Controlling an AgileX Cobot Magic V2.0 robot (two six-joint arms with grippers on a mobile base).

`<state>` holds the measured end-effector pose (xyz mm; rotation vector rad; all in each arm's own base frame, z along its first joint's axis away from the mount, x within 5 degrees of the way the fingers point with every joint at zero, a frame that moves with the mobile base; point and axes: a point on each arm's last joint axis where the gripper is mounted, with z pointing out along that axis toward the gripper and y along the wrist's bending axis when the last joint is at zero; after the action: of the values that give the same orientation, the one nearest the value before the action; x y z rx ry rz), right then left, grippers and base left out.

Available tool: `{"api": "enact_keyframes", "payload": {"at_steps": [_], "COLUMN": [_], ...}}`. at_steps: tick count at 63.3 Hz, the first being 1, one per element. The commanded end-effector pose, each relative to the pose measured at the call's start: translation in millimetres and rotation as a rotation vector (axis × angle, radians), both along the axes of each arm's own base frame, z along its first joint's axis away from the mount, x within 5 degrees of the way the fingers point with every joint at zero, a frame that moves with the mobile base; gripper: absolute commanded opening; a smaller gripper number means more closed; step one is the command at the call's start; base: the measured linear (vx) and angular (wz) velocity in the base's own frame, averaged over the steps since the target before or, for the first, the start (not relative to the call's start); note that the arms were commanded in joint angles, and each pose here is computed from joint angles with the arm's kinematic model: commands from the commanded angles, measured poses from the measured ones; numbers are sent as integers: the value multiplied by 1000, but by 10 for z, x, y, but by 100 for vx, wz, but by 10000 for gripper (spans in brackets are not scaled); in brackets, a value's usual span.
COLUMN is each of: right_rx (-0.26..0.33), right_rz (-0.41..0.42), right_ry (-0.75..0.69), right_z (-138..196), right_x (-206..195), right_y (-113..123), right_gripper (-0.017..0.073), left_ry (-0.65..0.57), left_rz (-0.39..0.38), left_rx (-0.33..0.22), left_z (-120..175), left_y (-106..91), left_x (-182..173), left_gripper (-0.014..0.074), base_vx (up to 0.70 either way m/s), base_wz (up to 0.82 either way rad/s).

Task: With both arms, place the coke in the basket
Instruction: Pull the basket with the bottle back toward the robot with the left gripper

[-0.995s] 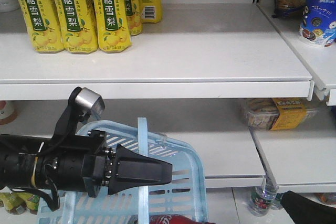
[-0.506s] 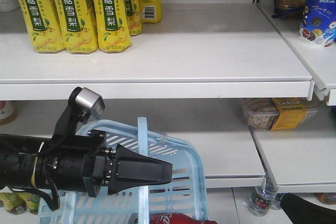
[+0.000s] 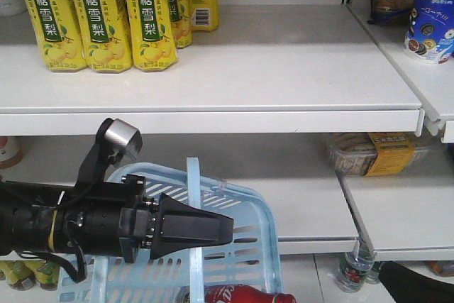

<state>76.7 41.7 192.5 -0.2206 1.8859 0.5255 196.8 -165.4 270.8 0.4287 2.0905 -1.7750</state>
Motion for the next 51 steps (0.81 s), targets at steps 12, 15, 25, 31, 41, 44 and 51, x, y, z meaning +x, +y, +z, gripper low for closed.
{"api": "enact_keyframes", "payload": {"at_steps": [12, 15, 25, 31, 41, 44, 51], "right_rx": [-40, -40, -42, -42, -42, -42, -42], "right_rz": [-1, -4, -12, -12, -12, -12, -12], "right_ry": [-41, -42, -44, -44, -44, -44, -44], "right_z": [81, 82, 83, 83, 83, 83, 83], "right_x": [27, 28, 32, 32, 32, 32, 32], "right_y": [-5, -8, -14, -14, -14, -14, -14], "right_gripper": [-4, -4, -4, -4, -4, -4, -4], "left_ry": [-201, -241, -365, -380, -387, -376, -392], "left_rz": [127, 139, 146, 146, 240, 279, 361], "left_rx": [14, 36, 81, 87, 159, 167, 204], "left_z": [137, 126, 109, 96, -41, -61, -107], "left_y": [18, 24, 34, 45, 179, 235, 368], "left_x": [127, 144, 170, 146, 2, -68, -230], "left_gripper": [-6, -6, -6, -6, -6, -6, -6], "base_vx": [0, 0, 0, 0, 0, 0, 0], "base_wz": [0, 0, 0, 0, 0, 0, 0]}}
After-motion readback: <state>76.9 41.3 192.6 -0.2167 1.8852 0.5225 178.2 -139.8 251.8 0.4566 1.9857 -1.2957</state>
